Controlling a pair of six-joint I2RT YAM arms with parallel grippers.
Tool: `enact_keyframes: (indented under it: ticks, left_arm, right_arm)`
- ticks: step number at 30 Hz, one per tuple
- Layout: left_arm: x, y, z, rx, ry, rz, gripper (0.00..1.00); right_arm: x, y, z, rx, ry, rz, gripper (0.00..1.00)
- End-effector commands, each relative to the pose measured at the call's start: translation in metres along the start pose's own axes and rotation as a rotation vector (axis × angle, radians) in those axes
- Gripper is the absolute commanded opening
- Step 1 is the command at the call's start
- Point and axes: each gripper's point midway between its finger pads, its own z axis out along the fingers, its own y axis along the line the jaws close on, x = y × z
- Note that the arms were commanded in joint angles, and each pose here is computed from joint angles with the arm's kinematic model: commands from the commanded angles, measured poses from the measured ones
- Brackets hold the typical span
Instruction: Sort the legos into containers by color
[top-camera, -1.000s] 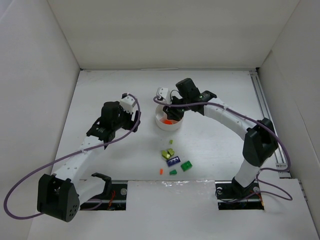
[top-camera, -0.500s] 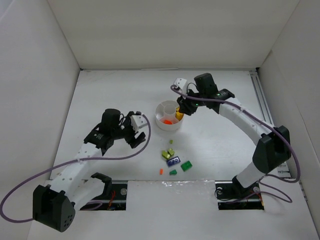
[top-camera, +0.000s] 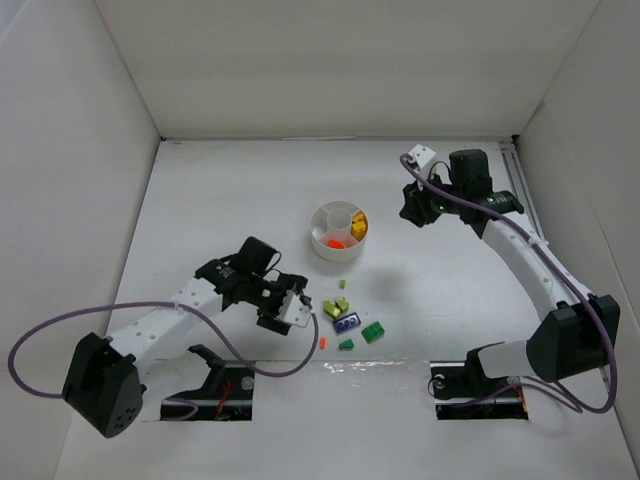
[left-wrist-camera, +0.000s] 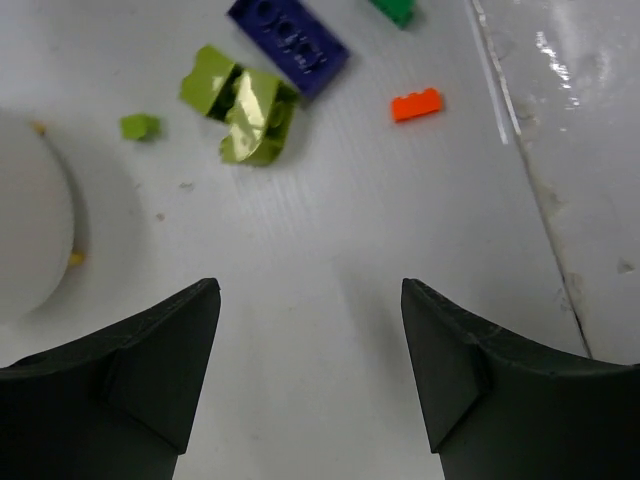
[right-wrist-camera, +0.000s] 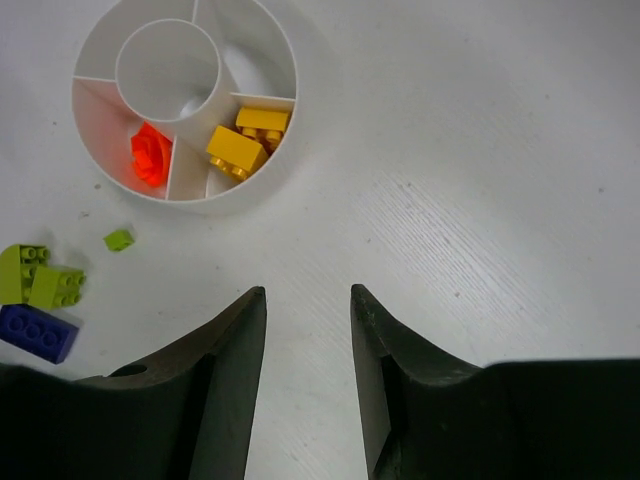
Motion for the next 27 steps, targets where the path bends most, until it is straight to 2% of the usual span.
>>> enact_keyframes:
  ticks: [1, 12, 16, 22, 27]
  left_arm:
    - [-0.019, -0.013, 0.011, 0.124, -0.038, 0.190, 0.70]
    - [-0.041, -0.022, 0.045, 0.361, -0.015, 0.525, 0.50]
    - [-0.039, -0.026, 0.054, 0.439, 0.023, 0.640, 0.48]
    - [-0.038, -0.033, 0.062, 0.542, 0.035, 0.778, 0.38]
    - [-0.036, -0.029, 0.068, 0.570, 0.056, 0.861, 0.37]
  right_arm:
    - [-0.015, -0.001, -0.013, 0.013, -0.080, 0.006, 0.45]
    - [-0.006, -0.017, -0.035, 0.067, -0.111, 0.046, 0.45]
    - [-0.006, -0.016, -0.037, 0.059, -0.126, 0.056, 0.45]
    - [-0.004, -0.019, -0.036, 0.067, -0.126, 0.070, 0.45]
    - [-0.006, -0.024, -0.037, 0.077, -0.134, 0.080, 0.45]
